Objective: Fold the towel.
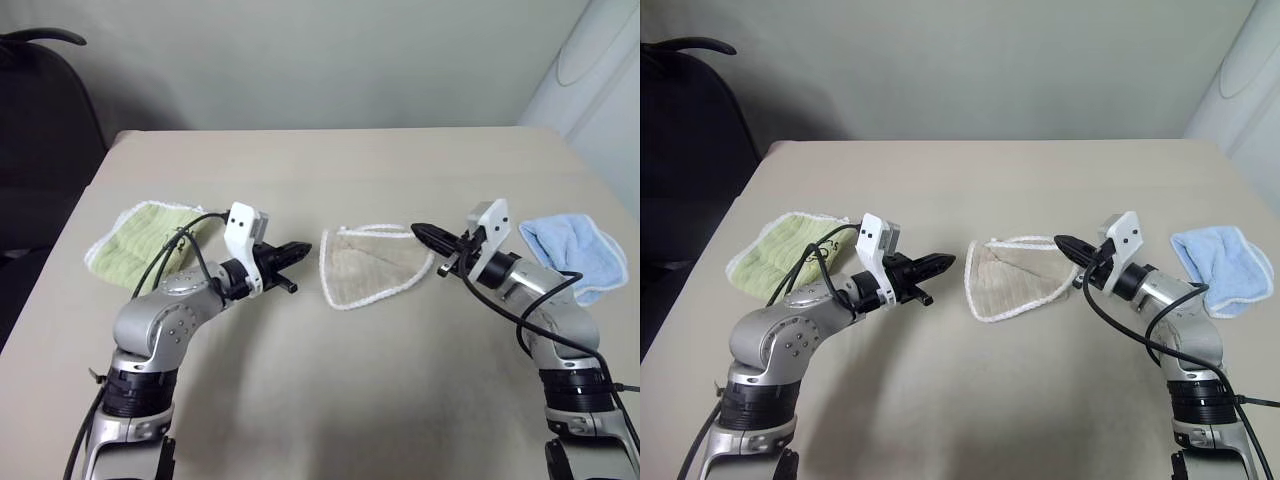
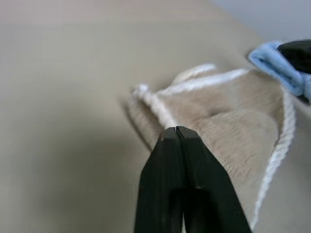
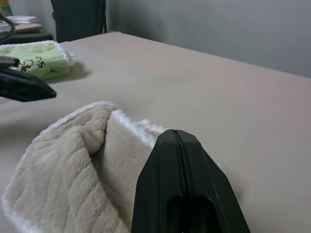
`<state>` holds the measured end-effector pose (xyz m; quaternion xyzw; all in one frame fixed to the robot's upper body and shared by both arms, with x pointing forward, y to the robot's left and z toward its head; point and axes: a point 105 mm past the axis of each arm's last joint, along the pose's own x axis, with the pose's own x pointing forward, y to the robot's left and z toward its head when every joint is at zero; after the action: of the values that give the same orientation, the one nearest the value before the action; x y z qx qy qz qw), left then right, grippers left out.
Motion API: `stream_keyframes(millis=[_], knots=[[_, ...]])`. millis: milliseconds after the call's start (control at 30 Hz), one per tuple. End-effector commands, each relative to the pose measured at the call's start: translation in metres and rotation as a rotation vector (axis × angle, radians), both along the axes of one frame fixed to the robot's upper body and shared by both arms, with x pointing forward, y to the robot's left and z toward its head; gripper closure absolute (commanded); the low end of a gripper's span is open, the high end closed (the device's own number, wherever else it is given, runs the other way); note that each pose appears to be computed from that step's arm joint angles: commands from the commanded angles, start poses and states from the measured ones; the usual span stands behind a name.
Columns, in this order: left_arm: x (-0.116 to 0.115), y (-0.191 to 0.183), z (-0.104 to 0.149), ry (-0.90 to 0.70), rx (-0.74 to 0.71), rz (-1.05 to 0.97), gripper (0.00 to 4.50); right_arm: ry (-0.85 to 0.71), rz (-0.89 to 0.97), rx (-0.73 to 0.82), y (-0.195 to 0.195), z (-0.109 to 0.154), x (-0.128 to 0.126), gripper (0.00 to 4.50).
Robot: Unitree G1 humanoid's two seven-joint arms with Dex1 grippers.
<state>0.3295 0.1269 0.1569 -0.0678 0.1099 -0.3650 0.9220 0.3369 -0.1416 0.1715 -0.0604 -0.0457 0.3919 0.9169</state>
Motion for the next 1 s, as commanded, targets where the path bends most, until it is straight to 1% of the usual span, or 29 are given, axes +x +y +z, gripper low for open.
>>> stream_keyframes(millis=[33,100,167,233,267,333,400,433,467,600,633,700,767,800,833,900,1000], knots=[[0.001,-0.019,0.030,-0.122,-0.099,-0.055,4.46,0.000,-0.007,-0.009,0.007,-0.006,0.004,4.50],[0.008,-0.036,0.024,-0.099,-0.121,-0.076,4.46,0.035,-0.025,-0.035,0.009,-0.022,0.010,4.50],[0.017,-0.049,0.007,-0.055,-0.085,-0.067,4.46,0.068,-0.028,-0.054,0.011,-0.036,0.015,4.50],[0.026,-0.061,-0.017,-0.012,-0.007,-0.065,4.46,0.109,-0.039,-0.076,0.012,-0.052,0.020,4.50],[0.029,-0.064,-0.025,-0.005,0.025,-0.066,4.46,0.120,-0.041,-0.083,0.013,-0.057,0.021,4.50],[0.033,-0.065,-0.047,0.020,0.139,-0.064,4.46,0.136,-0.064,-0.107,0.011,-0.068,0.026,4.50],[0.036,-0.063,-0.062,0.041,0.205,-0.048,4.46,0.135,-0.076,-0.125,0.009,-0.073,0.027,4.50],[0.037,-0.062,-0.064,0.044,0.213,-0.043,4.46,0.130,-0.076,-0.126,0.009,-0.073,0.027,4.50],[0.037,-0.062,-0.060,0.027,0.192,-0.042,4.46,0.111,-0.076,-0.121,0.007,-0.068,0.025,4.50],[0.035,-0.054,-0.012,-0.067,-0.072,-0.001,4.46,0.035,-0.058,-0.033,-0.002,-0.033,0.016,4.50],[0.034,-0.045,0.001,-0.079,-0.143,0.027,4.49,0.024,-0.060,0.001,-0.006,-0.022,0.013,4.32],[0.033,-0.025,0.017,-0.095,-0.230,0.090,4.50,0.030,-0.048,0.086,-0.014,-0.001,0.008,3.94],[0.032,-0.007,0.022,-0.100,-0.247,0.149,4.50,0.053,-0.052,0.148,-0.021,0.010,0.005,3.30],[0.032,0.004,0.022,-0.104,-0.240,0.185,4.50,0.080,-0.064,0.171,-0.026,0.012,0.006,3.00],[0.031,0.013,0.023,-0.107,-0.236,0.213,4.50,0.116,-0.079,0.178,-0.031,0.010,0.008,2.60],[0.029,0.026,0.024,-0.105,-0.242,0.256,4.50,0.198,-0.087,0.178,-0.038,0.001,0.009,1.88],[0.024,0.037,0.023,-0.105,-0.212,0.281,4.50,0.339,-0.083,0.292,-0.047,-0.010,0.014,0.85]])
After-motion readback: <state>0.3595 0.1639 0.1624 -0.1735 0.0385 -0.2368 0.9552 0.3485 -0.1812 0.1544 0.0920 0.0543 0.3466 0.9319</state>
